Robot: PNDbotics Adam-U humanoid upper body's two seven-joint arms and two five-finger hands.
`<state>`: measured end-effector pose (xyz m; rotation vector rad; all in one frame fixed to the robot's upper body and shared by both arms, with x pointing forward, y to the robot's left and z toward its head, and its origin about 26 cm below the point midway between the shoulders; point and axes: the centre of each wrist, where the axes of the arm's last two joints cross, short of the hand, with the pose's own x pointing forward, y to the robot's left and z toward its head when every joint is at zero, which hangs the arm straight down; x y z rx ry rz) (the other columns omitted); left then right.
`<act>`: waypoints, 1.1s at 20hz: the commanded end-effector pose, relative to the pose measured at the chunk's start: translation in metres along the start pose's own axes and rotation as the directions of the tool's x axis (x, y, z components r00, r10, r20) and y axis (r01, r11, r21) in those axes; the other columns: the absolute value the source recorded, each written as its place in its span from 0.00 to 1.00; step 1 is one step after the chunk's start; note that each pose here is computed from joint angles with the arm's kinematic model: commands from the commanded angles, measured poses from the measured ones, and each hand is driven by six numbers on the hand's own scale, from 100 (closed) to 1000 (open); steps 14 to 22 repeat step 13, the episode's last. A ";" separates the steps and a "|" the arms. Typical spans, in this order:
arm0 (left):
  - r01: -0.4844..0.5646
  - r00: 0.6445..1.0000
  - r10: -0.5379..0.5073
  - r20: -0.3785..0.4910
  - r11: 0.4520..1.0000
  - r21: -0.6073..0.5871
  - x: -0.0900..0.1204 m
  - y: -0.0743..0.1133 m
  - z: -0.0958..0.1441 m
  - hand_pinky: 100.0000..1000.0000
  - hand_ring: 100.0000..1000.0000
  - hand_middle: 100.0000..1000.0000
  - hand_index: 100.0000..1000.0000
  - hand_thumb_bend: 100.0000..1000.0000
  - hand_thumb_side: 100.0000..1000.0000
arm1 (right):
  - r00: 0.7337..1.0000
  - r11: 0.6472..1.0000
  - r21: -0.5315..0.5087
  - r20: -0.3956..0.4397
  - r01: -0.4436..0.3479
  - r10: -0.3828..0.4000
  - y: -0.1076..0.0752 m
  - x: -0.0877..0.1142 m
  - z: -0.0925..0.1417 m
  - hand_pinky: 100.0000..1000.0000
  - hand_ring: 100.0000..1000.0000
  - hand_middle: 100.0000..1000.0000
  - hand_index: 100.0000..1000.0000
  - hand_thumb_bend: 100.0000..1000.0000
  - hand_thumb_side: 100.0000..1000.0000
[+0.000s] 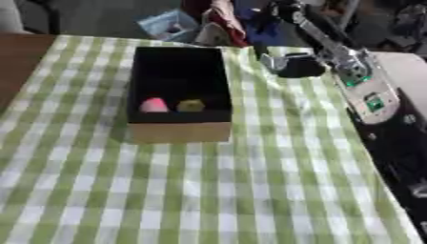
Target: Pick up objects on the table and place them in the box.
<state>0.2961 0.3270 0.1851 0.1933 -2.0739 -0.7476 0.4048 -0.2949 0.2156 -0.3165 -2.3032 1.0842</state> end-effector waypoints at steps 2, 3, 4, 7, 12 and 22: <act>0.009 1.000 -0.010 0.005 0.999 0.040 0.001 0.006 0.003 0.56 0.46 0.49 0.68 0.00 0.51 | 0.998 0.989 -0.131 -0.014 0.064 -0.067 -0.023 0.017 0.017 0.72 0.60 0.62 0.75 0.00 0.34; 0.009 1.000 -0.009 0.004 0.999 0.044 0.000 0.006 0.003 0.56 0.46 0.49 0.68 0.00 0.52 | 0.996 0.987 -0.142 -0.020 0.078 -0.081 -0.023 0.019 0.020 0.72 0.59 0.62 0.74 0.00 0.38; 0.006 1.000 -0.006 0.001 0.999 0.051 -0.001 0.005 0.005 0.56 0.46 0.49 0.68 0.00 0.52 | 0.993 0.980 -0.174 -0.039 0.102 -0.110 -0.019 0.018 0.028 0.72 0.59 0.62 0.74 0.00 0.38; -0.005 1.000 0.005 -0.002 0.998 0.063 -0.004 0.002 0.008 0.56 0.46 0.48 0.68 0.00 0.54 | 0.981 0.956 -0.251 -0.082 0.150 -0.176 -0.010 0.017 0.049 0.72 0.59 0.61 0.74 0.00 0.44; -0.018 1.000 0.018 -0.001 0.998 0.066 -0.007 -0.002 0.012 0.56 0.46 0.48 0.68 0.00 0.56 | 0.953 0.910 -0.355 -0.128 0.213 -0.273 0.007 0.018 0.074 0.72 0.58 0.61 0.74 0.00 0.52; -0.019 1.000 0.020 -0.002 0.998 0.066 -0.008 -0.003 0.013 0.56 0.46 0.48 0.68 0.00 0.57 | 0.949 0.904 -0.367 -0.135 0.221 -0.287 0.010 0.018 0.077 0.72 0.58 0.61 0.73 0.00 0.53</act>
